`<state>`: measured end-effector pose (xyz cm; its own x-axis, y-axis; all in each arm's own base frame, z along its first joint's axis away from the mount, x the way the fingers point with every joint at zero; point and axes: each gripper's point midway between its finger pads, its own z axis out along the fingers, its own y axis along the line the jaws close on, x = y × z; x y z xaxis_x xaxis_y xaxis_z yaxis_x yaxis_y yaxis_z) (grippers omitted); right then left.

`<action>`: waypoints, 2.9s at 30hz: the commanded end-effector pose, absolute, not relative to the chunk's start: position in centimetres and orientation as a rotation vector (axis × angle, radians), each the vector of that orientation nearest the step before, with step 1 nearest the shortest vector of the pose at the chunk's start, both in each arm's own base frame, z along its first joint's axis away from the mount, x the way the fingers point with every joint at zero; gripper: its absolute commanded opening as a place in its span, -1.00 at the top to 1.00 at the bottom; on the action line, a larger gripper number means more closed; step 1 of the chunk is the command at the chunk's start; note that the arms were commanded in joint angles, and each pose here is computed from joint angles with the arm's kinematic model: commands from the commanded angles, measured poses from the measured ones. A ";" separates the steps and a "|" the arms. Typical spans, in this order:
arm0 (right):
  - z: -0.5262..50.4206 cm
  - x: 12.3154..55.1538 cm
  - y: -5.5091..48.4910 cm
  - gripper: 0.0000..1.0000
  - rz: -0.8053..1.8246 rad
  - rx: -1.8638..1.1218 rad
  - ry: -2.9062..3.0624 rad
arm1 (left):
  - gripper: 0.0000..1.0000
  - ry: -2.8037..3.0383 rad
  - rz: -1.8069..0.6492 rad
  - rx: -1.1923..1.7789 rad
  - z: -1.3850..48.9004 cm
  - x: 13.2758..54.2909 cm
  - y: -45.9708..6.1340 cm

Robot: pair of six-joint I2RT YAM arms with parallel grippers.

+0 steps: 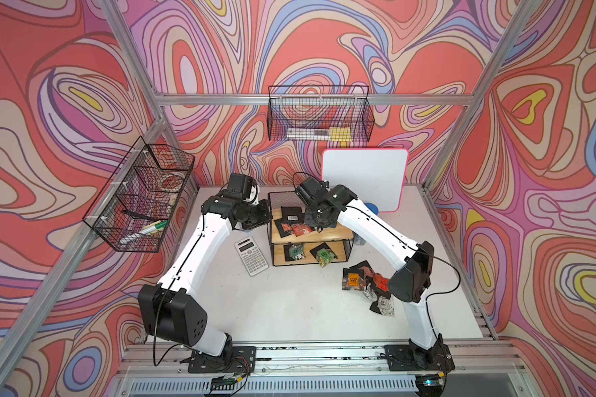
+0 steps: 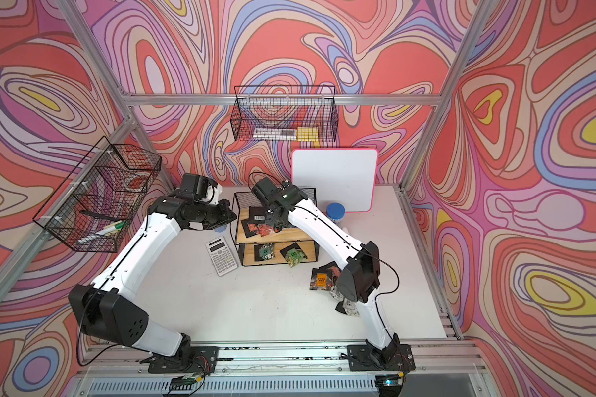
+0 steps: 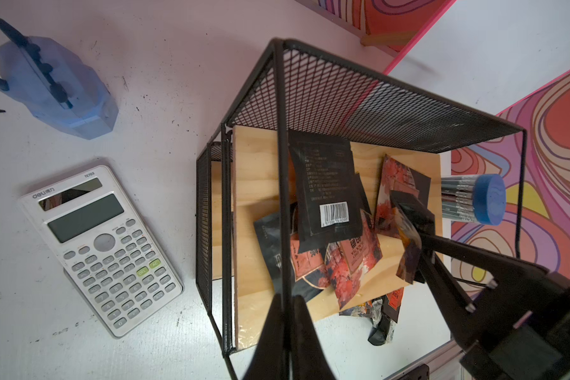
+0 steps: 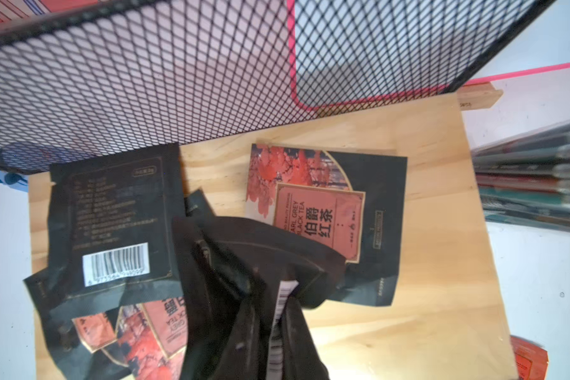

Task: Remove the tea bags from the shelf
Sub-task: Pick up the tea bag from the shelf, then place the tea bag at the center of the board.

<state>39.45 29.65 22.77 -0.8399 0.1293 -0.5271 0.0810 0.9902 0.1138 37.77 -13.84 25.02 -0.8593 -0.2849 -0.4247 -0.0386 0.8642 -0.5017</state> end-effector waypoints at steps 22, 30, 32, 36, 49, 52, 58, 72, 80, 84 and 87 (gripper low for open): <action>21.6 29.5 10.9 0.93 0.176 0.800 2.396 | 1.00 2.517 -0.681 -0.255 25.4 38.6 -13.9; 10.9 27.0 12.0 0.80 0.318 0.902 2.601 | 1.00 2.515 -0.687 -0.255 25.4 38.5 -14.0; 9.4 26.8 11.9 0.80 0.296 0.898 2.631 | 1.00 2.514 -0.688 -0.256 25.5 38.5 -14.0; 8.0 26.7 11.6 0.72 0.259 0.881 2.652 | 1.00 2.516 -0.689 -0.256 25.4 38.4 -14.0; 6.8 26.3 11.0 0.34 0.195 0.917 2.700 | 1.00 2.515 -0.690 -0.252 25.4 38.4 -14.0; 7.5 26.4 10.6 0.30 0.158 0.913 2.695 | 1.00 2.515 -0.692 -0.255 25.4 38.4 -14.0; 11.9 28.1 9.6 0.26 0.127 0.849 2.585 | 1.00 2.513 -0.695 -0.254 25.5 38.5 -14.0; 28.7 34.8 10.9 -0.20 -0.006 0.416 2.331 | 1.00 2.515 -0.697 -0.256 25.4 38.6 -14.1; 30.3 38.3 21.3 -0.68 -0.019 0.086 2.444 | 1.00 2.515 -0.693 -0.256 25.4 38.6 -14.0; 28.5 39.6 24.1 -0.68 0.045 0.114 2.517 | 1.00 2.516 -0.688 -0.255 25.4 38.6 -14.0; 27.1 40.3 25.4 -0.70 0.088 0.126 2.539 | 1.00 2.518 -0.688 -0.258 25.3 38.7 -14.0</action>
<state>41.10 25.39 27.66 -0.7875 0.0995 -0.6082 0.0649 0.9948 0.0787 37.94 -13.95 25.03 -0.8590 -0.2851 -0.4252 -0.0361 0.8622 -0.5052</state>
